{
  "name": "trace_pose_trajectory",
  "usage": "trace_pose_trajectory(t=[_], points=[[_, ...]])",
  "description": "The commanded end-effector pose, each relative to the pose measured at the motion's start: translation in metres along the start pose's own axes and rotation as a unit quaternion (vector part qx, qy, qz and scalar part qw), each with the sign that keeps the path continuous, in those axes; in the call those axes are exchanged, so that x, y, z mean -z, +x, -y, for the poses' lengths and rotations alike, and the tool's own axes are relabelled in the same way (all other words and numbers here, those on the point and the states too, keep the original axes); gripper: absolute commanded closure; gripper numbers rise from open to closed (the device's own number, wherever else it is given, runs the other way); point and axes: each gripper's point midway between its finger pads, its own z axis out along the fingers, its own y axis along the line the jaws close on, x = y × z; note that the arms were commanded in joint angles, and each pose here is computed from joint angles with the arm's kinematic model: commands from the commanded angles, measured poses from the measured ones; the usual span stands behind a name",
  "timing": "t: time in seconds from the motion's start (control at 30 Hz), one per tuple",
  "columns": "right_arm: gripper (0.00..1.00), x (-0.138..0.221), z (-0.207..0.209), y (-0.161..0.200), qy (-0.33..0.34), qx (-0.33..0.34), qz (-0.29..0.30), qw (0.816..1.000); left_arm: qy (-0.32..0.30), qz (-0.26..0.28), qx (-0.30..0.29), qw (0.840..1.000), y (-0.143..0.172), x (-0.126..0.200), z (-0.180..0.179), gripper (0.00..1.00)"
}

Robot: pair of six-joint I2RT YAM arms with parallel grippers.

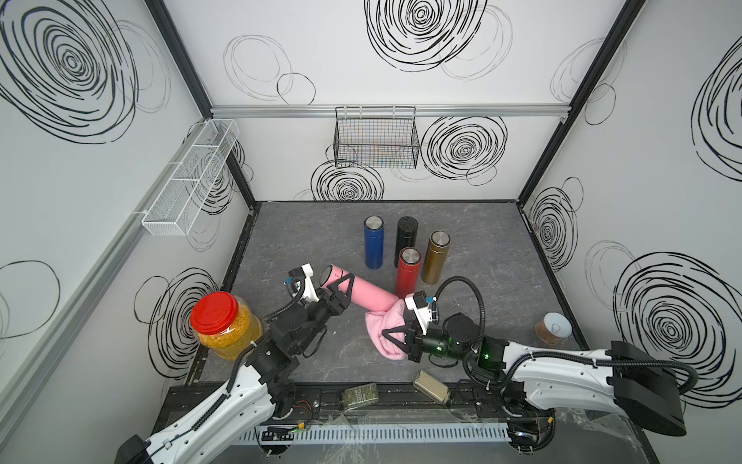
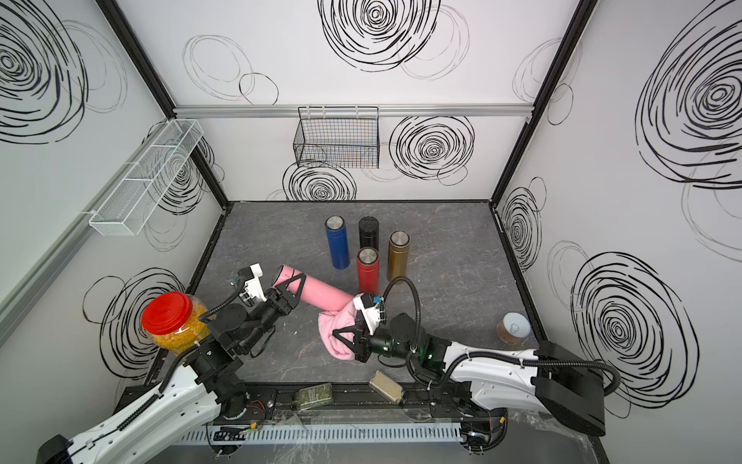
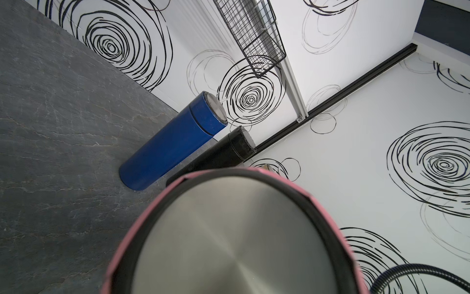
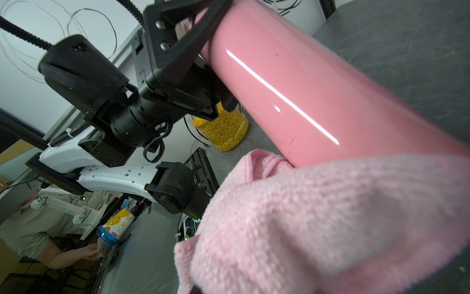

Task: Wipe the surface of the thermos
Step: Wipe the dirt from the surface of the thermos.

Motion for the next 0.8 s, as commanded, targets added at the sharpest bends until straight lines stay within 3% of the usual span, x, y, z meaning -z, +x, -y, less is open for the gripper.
trace_pose_trajectory(t=[0.0,0.43,0.6,0.77], points=[[1.0,0.003,0.019,-0.01,0.057,0.009,0.017,0.998,0.067,0.043,0.014,0.997,-0.025,0.006,0.035,1.0],[1.0,0.035,0.096,0.019,0.179,-0.079,0.003,0.981,0.087,0.045,0.009,0.995,-0.034,0.011,0.051,1.0],[1.0,0.03,0.092,0.005,0.164,-0.066,0.014,0.984,0.087,0.042,0.008,0.995,-0.033,0.011,0.052,1.0],[1.0,0.004,0.065,-0.004,0.103,-0.032,-0.006,0.994,0.082,0.035,0.007,0.996,-0.029,0.007,0.048,1.0]])
